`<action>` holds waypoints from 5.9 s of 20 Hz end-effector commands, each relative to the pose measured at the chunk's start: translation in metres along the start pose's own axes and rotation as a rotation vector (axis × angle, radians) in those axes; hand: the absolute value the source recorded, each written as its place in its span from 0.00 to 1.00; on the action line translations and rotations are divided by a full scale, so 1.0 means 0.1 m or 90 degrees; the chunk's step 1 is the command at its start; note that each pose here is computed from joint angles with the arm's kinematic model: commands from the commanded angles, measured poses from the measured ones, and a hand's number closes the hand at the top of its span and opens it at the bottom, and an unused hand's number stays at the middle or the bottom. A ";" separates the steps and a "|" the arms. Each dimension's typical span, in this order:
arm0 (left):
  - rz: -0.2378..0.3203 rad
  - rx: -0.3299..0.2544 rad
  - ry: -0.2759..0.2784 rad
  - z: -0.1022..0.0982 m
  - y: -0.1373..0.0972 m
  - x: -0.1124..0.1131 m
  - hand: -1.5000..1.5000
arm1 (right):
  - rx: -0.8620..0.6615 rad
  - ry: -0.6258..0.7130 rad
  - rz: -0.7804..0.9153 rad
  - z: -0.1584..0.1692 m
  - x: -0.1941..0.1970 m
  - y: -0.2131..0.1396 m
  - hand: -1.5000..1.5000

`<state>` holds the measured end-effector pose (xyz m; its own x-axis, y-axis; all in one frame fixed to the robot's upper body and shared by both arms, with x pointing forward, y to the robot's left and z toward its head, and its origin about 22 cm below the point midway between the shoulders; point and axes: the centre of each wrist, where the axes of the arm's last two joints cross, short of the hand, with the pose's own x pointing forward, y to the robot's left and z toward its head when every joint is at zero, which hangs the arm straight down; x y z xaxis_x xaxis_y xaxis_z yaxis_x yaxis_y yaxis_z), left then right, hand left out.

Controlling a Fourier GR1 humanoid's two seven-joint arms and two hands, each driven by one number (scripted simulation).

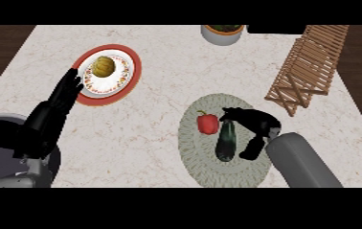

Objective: Pick the eggplant from the placemat and place it in the tiered shelf

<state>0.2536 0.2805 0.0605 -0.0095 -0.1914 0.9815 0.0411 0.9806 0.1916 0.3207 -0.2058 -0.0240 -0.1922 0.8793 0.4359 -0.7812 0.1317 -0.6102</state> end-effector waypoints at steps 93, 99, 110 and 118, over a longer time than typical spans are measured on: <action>0.007 -0.013 -0.006 -0.12 -0.10 0.01 0.50 | -0.490 -0.400 0.356 2.20 -0.52 -2.39 1.00; -0.004 -0.008 -0.011 -0.05 -0.09 0.11 0.50 | -0.597 -0.310 0.260 2.17 -0.93 -2.29 1.00; 0.002 -0.021 -0.011 -0.17 -0.07 0.11 0.50 | -0.572 -0.039 0.569 2.53 -0.97 -2.53 0.00; 0.001 -0.016 -0.013 -0.06 0.01 0.11 0.50 | -0.733 -0.139 0.292 2.72 -0.92 -2.80 0.00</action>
<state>0.2630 0.2724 0.0656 -0.0196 -0.1892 0.9817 0.0643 0.9797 0.1901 0.3981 -0.4383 0.2736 -0.4404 0.8946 -0.0753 0.3378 0.0875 -0.9371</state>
